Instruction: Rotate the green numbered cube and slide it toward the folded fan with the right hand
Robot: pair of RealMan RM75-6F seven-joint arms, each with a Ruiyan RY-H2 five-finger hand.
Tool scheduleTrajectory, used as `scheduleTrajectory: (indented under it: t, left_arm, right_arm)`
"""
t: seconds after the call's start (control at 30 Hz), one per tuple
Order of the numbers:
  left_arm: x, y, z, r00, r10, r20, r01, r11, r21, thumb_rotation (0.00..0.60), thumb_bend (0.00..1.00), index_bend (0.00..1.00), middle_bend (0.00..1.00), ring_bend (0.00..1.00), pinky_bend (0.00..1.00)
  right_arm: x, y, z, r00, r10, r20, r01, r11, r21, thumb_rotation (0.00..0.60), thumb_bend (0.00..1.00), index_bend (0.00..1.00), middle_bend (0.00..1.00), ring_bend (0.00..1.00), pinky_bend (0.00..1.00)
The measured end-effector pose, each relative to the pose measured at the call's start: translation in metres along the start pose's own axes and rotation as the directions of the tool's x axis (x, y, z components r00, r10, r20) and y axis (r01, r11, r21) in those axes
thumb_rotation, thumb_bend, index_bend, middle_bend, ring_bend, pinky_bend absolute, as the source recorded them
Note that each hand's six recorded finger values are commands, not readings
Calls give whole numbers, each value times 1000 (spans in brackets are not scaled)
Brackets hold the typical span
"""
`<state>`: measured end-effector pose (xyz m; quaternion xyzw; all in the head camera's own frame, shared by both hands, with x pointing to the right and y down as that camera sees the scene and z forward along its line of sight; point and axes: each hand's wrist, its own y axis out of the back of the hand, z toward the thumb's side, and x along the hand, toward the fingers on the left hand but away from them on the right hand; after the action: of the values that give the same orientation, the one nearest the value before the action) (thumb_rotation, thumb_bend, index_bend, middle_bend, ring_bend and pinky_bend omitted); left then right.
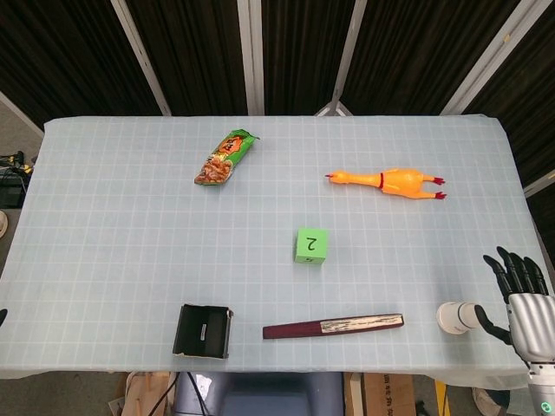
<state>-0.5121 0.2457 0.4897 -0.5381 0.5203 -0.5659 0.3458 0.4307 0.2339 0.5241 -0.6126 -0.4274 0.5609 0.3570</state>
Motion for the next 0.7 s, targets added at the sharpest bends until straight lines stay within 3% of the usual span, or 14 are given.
scheduleTrajectory:
  t: [0.17,0.27,0.47,0.7]
  left_arm:
    - [-1,1,0,1000,4,5,-4,1000,1,600,258,31,5,40,160]
    - [1,0,-2,1000,-4,-8,4,1000,0,600,257,31,5,40,160]
    - [1,2,-1,1000,8,-4,-8,1000,-5,600,257,31,4,40,160]
    - [2,0,-2,1000,0,-11,0,1000,-2,600,257,31,3,40,161]
  right_arm:
    - [0,3,4,1000,-13,-23,13,1000,-5,600,348,129,50,57,4]
    - [-3,3,5,999,-16,-28,16,1000,-10,600,349,129,77,142,76]
    - [-13,1,15,997,25,-77,-24,1000,17,600,349,129,290,365,305]
    - [-42,1,44,977,128,-172,-114,989,90,600,356,129,605,682,594]
